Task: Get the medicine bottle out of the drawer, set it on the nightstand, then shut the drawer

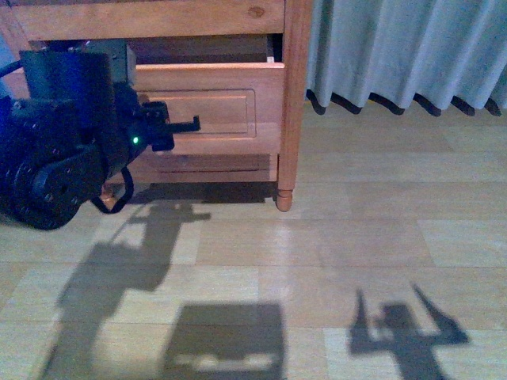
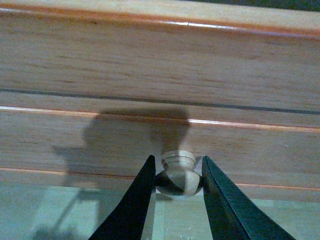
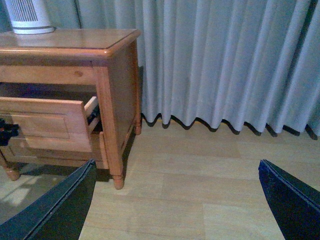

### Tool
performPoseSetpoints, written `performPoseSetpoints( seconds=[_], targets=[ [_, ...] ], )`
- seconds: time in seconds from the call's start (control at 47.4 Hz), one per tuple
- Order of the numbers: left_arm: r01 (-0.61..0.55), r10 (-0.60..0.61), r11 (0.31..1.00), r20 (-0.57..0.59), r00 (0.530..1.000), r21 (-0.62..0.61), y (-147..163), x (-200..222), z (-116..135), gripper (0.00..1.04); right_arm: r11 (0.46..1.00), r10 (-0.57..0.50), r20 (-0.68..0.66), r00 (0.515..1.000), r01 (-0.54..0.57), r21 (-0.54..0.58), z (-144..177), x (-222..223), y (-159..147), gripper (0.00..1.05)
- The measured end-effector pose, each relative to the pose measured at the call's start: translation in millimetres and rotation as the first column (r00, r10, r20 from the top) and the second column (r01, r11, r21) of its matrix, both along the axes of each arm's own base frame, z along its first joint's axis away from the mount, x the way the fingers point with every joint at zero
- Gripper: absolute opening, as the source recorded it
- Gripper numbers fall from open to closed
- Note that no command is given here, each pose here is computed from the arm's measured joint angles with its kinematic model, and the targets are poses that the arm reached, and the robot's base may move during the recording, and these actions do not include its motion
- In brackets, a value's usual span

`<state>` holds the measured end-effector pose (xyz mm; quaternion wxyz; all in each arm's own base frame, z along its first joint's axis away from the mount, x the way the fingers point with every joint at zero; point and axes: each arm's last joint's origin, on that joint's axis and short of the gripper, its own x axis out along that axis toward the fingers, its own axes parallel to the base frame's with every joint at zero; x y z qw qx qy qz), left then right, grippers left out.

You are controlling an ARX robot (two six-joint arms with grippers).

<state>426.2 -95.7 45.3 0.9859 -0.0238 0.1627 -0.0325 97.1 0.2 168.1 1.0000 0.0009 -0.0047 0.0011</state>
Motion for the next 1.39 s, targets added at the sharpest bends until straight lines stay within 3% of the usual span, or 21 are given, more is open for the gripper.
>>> performPoseSetpoints(
  seconds=[0.38, 0.591, 0.655, 0.739, 0.823, 1.098, 1.225, 1.393],
  targets=[
    [0.014, -0.013, 1.000, -0.098, 0.995, 0.011, 0.9, -123.6, -12.0, 0.24, 1.000, 0.000, 0.000, 1.000, 0.000, 0.000, 0.0, 0.0, 0.0, 0.98],
    [0.021, -0.020, 1.000, -0.107, 0.994, 0.007, 3.3, -142.8, -11.0, 0.24, 1.000, 0.000, 0.000, 1.000, 0.000, 0.000, 0.0, 0.0, 0.0, 0.98],
    [0.026, -0.026, 1.000, -0.123, 0.992, -0.003, 4.5, -145.7, -10.7, 0.35, 1.000, 0.000, 0.000, 1.000, 0.000, 0.000, 0.0, 0.0, 0.0, 0.98],
    [0.075, -0.071, 0.997, -0.250, 0.966, 0.003, 8.8, -170.8, -24.7, 0.51, 1.000, 0.000, 0.000, 1.000, 0.000, 0.000, 0.0, 0.0, 0.0, 0.98],
    [0.071, -0.067, 0.997, -0.275, 0.959, 0.006, 11.6, -175.5, -25.0, 0.62, 1.000, 0.000, 0.000, 1.000, 0.000, 0.000, 0.0, 0.0, 0.0, 0.98],
    [0.039, -0.044, 0.999, -0.205, 0.978, -0.028, 23.5, -165.3, 17.4, 0.99, 1.000, 0.000, 0.000, 1.000, 0.000, 0.000, 0.0, 0.0, 0.0, 0.98],
    [0.040, -0.047, 0.998, -0.181, 0.982, -0.040, 30.1, -165.5, 45.0, 0.98, 1.000, 0.000, 0.000, 1.000, 0.000, 0.000, 0.0, 0.0, 0.0, 0.98],
    [0.045, -0.053, 0.997, -0.117, 0.992, -0.070, 47.4, -177.7, 103.6, 0.98, 1.000, 0.000, 0.000, 1.000, 0.000, 0.000, 0.0, 0.0, 0.0, 0.98]
  ],
)
